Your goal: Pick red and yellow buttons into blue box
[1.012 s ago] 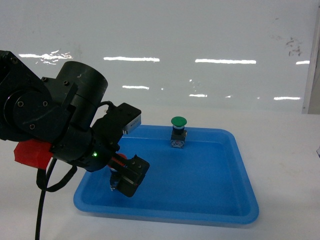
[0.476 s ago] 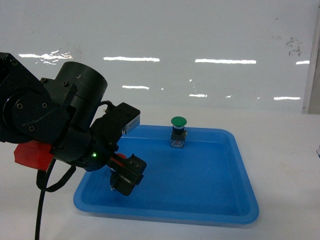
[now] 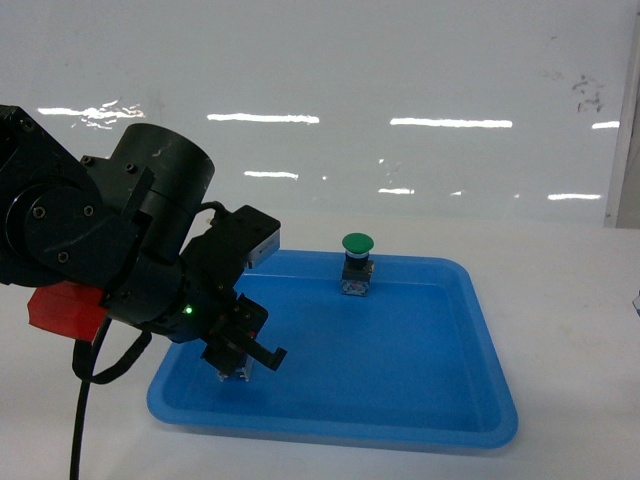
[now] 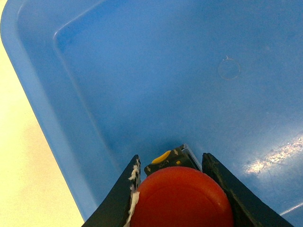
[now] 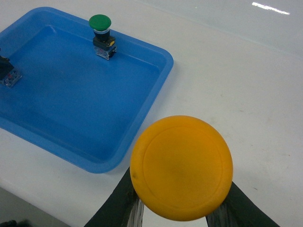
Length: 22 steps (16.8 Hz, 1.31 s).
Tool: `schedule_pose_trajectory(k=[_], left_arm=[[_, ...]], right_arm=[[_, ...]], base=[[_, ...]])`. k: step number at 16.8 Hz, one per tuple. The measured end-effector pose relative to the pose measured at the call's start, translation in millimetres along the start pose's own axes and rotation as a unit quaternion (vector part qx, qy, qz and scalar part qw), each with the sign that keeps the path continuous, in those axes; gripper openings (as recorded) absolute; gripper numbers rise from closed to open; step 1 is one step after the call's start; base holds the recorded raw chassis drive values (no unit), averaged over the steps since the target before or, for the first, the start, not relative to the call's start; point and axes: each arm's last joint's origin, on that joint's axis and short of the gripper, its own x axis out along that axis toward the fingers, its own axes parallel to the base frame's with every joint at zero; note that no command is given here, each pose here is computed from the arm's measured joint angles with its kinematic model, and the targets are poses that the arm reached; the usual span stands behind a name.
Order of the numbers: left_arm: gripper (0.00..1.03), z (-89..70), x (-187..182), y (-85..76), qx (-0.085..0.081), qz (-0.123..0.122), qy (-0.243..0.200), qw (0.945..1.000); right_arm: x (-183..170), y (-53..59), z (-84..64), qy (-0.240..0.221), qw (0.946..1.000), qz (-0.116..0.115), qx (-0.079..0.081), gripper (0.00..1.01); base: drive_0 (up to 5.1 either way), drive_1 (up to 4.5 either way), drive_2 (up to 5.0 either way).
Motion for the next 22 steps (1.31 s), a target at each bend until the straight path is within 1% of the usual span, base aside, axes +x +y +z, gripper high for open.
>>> schedule_pose_trajectory(k=[7,9,10,11,12,13,15,17,19,20,22], left_arm=[[0.32,0.1,-0.1,0.0,0.000,0.000,-0.001,1.0000],[0.32,-2.7,-7.6,1.2,-0.001,0.000,-0.009,1.0000],[0.32,-1.8,-17.9,3.7,-0.003,0.002,-0.020,0.9998],[0.32,2.8,-28.2,7.4,-0.004,0.009,-0.038,0.9992],[0.32,9.5,-42.1,11.7,-0.005,0.019,-0.066,0.9976],[0.32,13.1,-54.1,13.8,-0.004,0.023,-0.083,0.9963],[0.32,10.6,-76.8,15.7,-0.004,0.026,-0.103,0.9943],[0.32,6.8,-94.6,14.3,0.000,0.027,-0.121,0.9923],[0.32,5.6,-100.9,14.4,0.000,0.029,-0.128,0.9913],[0.32,4.2,-112.7,13.2,0.001,0.033,-0.144,0.9891],[0.32,1.5,-131.6,8.4,0.004,0.031,-0.166,0.9856]], right_arm=[[0.0,0.0,0.0,0.000,1.0000,0.000,0.000,0.27],[0.0,0.0,0.0,0.000,1.0000,0.000,0.000,0.27],[0.0,0.0,0.0,0.000,1.0000,0.000,0.000,0.27],[0.0,0.0,0.0,0.000,1.0000,0.000,0.000,0.27],[0.0,0.0,0.0,0.000,1.0000,0.000,0.000,0.27],[0.0,0.0,0.0,0.000,1.0000,0.000,0.000,0.27],[0.0,0.0,0.0,0.000,1.0000,0.000,0.000,0.27],[0.0,0.0,0.0,0.000,1.0000,0.000,0.000,0.27],[0.0,0.0,0.0,0.000,1.0000,0.000,0.000,0.27],[0.0,0.0,0.0,0.000,1.0000,0.000,0.000,0.27],[0.0,0.0,0.0,0.000,1.0000,0.000,0.000,0.27]], base=[[0.0,0.00,0.0],[0.0,0.00,0.0],[0.0,0.00,0.0],[0.0,0.00,0.0],[0.0,0.00,0.0],[0.0,0.00,0.0],[0.0,0.00,0.0],[0.0,0.00,0.0],[0.0,0.00,0.0],[0.0,0.00,0.0],[0.0,0.00,0.0]])
